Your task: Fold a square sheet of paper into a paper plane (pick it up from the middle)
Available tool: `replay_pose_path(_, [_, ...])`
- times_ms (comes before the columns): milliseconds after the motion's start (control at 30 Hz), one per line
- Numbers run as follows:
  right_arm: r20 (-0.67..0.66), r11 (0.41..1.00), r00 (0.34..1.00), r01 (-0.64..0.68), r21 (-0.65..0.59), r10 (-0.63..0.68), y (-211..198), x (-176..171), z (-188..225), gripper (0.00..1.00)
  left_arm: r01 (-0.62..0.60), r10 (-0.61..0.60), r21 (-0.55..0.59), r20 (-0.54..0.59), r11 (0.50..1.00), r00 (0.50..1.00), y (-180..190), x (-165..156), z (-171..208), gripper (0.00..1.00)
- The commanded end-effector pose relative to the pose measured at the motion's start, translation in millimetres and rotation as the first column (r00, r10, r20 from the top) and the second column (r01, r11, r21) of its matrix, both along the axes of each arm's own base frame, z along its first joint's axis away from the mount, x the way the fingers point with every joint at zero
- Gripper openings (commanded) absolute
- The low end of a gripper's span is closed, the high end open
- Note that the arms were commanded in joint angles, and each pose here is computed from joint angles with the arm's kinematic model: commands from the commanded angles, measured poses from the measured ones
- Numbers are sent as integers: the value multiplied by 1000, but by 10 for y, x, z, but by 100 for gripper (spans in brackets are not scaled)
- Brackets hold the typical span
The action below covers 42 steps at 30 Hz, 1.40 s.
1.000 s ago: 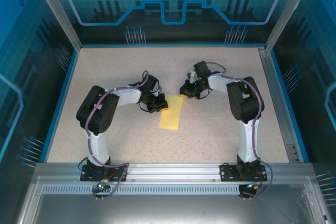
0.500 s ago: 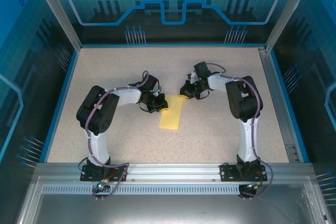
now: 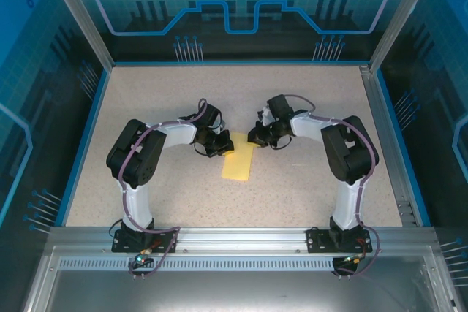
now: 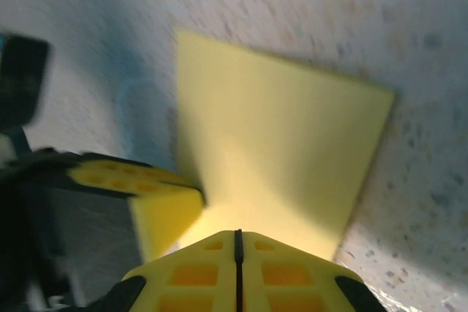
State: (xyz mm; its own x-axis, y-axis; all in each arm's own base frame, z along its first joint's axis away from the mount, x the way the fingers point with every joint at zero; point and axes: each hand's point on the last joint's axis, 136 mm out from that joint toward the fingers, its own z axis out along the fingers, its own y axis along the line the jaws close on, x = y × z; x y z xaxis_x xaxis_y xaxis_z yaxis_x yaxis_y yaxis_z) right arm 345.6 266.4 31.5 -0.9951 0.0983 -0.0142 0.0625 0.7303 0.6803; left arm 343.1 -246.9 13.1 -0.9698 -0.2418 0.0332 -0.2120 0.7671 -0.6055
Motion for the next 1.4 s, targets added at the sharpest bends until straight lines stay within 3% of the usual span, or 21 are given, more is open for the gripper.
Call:
replay_pose_path(0, [-43,1000,999,14,-28,-15,-23,-120,-237,8,10,-2,92,-83,996,997,120,-177,-261,0])
replay_pose_path(133, [-58,1000,998,9,-27,-10,-33,-182,-286,7,8,0,92,-86,996,996,124,-180,-267,0])
replay_pose_path(400, [16,999,999,-37,6,37,100,-328,85,8,6,1,89,-85,996,996,118,-177,-260,0])
replay_pose_path(733, [-46,999,998,-34,3,34,88,-707,-240,8,6,1,88,-86,996,996,121,-193,-267,0])
replay_pose_path(1067, [5,997,998,-69,26,69,117,-863,61,10,2,6,87,-84,996,996,119,-184,-252,0])
replay_pose_path(1367, [-75,994,991,-111,6,111,135,-1165,-278,9,0,7,83,-84,997,996,110,-175,-240,0])
